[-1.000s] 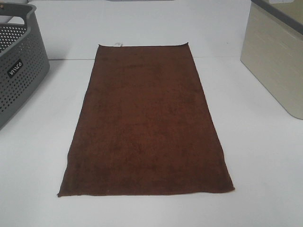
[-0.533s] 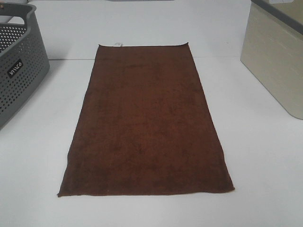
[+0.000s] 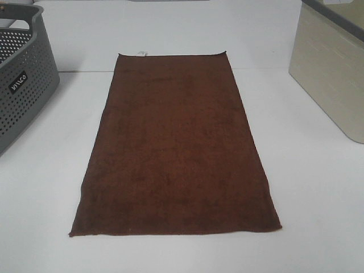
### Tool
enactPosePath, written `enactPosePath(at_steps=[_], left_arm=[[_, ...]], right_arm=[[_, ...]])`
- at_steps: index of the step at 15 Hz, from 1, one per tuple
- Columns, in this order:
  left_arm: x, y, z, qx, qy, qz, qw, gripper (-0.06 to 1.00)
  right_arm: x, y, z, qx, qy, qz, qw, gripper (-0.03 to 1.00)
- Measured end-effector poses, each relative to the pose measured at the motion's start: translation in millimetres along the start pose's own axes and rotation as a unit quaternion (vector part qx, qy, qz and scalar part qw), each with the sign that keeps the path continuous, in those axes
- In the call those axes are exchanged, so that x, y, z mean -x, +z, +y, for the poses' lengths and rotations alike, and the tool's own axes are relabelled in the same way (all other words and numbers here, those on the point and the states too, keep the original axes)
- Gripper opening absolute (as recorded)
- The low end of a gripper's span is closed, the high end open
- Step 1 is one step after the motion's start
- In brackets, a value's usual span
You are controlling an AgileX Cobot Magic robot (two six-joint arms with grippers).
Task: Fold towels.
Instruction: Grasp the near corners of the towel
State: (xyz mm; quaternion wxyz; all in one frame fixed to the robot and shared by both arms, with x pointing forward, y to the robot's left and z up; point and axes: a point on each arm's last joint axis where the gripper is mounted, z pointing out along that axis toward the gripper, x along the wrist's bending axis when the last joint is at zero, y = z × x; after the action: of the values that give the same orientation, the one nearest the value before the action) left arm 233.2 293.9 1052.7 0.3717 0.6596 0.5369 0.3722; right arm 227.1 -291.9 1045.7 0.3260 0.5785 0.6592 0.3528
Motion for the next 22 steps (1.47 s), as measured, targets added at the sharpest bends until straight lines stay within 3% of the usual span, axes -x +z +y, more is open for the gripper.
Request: enactPosePath(at_steps=[22], left_arm=[[0.0, 0.0, 0.0, 0.0, 0.0, 0.0, 1.0, 0.68]], right_arm=[[0.0, 0.0, 0.0, 0.0, 0.0, 0.0, 1.0, 0.87]])
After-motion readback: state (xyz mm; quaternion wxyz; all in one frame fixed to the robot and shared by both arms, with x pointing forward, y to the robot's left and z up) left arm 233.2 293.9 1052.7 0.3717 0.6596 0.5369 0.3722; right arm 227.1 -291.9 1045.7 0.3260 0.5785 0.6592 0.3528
